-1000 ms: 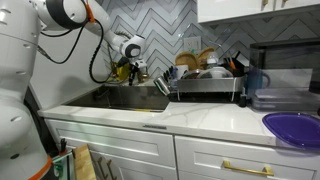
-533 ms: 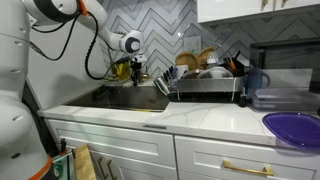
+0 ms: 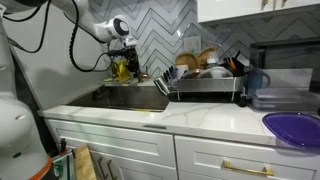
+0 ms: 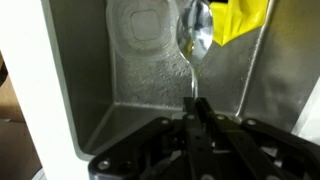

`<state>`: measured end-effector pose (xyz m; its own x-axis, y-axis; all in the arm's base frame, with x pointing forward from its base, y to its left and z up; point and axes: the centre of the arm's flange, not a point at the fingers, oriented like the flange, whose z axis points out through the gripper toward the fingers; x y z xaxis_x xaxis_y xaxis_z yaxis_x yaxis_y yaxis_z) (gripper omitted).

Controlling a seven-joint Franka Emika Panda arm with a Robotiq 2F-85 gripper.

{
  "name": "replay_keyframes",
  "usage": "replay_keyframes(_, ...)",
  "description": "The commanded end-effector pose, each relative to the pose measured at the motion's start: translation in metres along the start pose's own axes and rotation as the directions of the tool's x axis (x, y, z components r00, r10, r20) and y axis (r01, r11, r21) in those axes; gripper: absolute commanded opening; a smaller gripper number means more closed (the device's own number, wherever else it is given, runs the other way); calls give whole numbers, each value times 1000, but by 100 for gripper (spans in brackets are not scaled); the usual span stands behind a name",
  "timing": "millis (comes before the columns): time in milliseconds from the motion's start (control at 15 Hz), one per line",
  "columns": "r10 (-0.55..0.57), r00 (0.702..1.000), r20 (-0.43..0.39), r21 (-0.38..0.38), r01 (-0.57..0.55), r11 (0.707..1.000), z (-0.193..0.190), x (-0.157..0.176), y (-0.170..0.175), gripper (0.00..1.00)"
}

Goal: Place the silver spoon under the running faucet then put it back on the right side of the counter.

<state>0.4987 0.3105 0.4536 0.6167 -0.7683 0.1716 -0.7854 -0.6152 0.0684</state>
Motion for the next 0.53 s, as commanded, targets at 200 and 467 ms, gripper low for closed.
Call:
replay_keyframes(200,60,978,-199,-86,-78,993,-20,-3,21,2)
replay_keyframes(467,64,970,-233,-89,-86,992,-22,1,21,8)
